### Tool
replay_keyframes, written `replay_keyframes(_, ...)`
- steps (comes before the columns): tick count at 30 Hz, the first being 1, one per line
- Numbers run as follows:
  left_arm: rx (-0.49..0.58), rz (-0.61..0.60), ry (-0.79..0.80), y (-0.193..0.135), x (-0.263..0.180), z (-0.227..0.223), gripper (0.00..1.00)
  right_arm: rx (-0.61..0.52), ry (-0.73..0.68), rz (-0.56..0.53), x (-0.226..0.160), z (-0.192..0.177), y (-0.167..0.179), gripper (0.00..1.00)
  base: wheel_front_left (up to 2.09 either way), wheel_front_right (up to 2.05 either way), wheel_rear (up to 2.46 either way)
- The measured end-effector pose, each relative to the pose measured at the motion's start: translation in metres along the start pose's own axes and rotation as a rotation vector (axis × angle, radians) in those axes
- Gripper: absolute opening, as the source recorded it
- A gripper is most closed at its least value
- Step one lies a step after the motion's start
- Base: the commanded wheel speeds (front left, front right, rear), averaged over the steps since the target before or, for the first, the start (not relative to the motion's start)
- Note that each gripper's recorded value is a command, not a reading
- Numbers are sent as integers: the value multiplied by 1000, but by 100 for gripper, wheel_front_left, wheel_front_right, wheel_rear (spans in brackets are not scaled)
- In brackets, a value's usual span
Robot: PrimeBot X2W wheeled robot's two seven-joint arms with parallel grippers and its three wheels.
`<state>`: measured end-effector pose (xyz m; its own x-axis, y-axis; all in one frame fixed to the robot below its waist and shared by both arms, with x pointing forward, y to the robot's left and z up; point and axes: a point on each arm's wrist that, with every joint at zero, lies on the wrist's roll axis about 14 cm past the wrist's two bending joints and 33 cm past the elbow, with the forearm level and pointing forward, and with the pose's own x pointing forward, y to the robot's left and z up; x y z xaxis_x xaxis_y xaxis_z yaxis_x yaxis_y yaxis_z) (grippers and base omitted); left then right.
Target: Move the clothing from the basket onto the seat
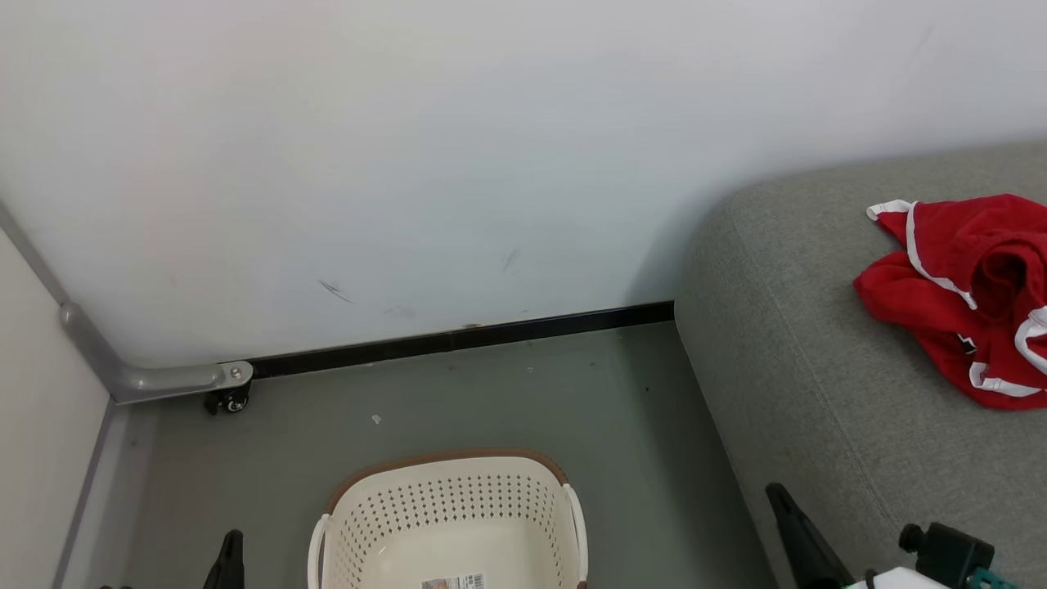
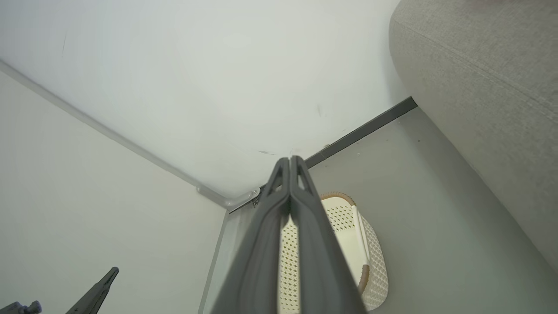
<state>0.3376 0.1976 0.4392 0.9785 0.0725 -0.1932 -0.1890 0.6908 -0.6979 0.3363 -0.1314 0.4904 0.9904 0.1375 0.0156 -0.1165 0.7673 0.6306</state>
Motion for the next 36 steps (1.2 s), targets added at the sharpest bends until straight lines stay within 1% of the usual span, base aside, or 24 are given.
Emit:
replay_keyframes(4, -51, 0, 5, -1, 2, 0, 0, 53, -15, -13, 5, 6, -4, 0, 0, 0, 0)
replay_keyframes(19, -232, -11, 15, -6, 6, 3, 0, 262, -17, -81, 7, 11, -24, 0, 0, 0, 0)
replay_keyframes(29, -352, -32, 16, -14, 11, 8, 0, 397, -37, -100, 14, 20, -32, 0, 0, 0, 0)
replay_keyframes(36, -430, -48, 26, -19, 16, 11, 0, 500, -41, -127, 14, 21, -40, 0, 0, 0, 0)
